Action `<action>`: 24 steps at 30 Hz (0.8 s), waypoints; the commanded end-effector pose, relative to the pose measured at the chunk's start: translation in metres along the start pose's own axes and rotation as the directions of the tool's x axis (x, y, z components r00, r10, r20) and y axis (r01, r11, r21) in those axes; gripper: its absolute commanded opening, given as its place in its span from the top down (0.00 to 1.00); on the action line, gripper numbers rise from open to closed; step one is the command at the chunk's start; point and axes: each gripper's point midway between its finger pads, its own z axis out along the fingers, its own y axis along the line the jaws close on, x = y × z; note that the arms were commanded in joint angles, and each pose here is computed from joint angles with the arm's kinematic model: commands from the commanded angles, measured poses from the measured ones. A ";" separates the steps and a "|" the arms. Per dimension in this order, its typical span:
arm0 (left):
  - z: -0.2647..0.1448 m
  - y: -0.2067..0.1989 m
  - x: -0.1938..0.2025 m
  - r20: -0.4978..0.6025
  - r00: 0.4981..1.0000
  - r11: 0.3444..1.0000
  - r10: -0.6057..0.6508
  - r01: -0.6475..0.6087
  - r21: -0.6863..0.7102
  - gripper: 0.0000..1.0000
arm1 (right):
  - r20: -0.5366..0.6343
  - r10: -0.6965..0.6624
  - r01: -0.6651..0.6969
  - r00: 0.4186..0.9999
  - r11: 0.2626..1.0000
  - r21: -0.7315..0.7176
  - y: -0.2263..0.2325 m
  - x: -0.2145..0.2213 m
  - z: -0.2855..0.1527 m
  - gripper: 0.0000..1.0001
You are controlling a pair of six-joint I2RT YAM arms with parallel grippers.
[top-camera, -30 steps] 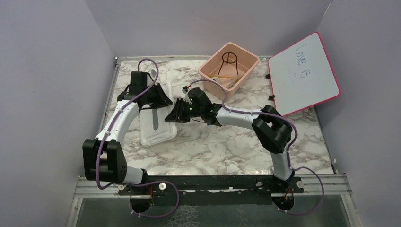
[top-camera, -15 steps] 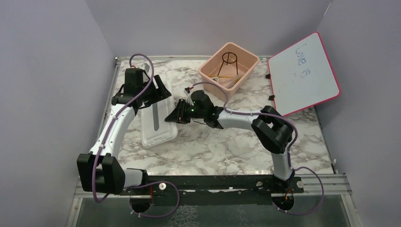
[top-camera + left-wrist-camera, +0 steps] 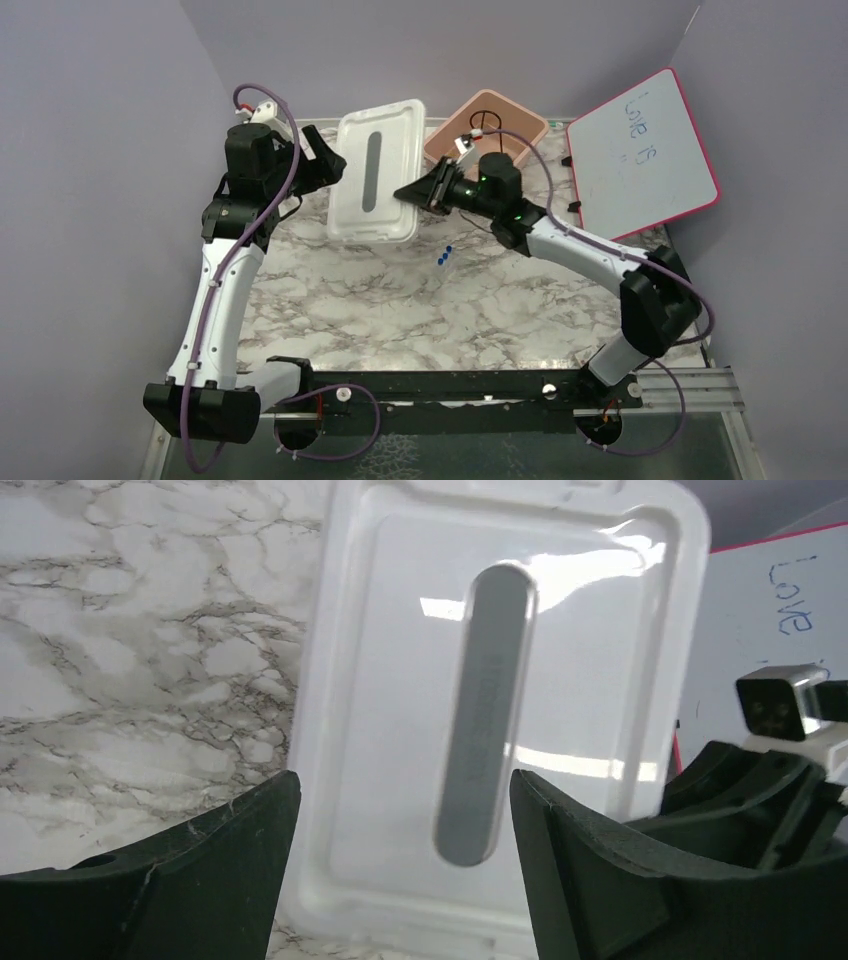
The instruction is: Organize the chemistry lab equipment
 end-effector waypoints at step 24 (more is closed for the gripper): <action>0.047 0.047 0.130 -0.169 0.986 1.000 0.011 -0.008 0.017 0.21 | 0.593 0.050 -0.213 0.804 0.955 0.208 -0.079 -0.235 -0.109 0.99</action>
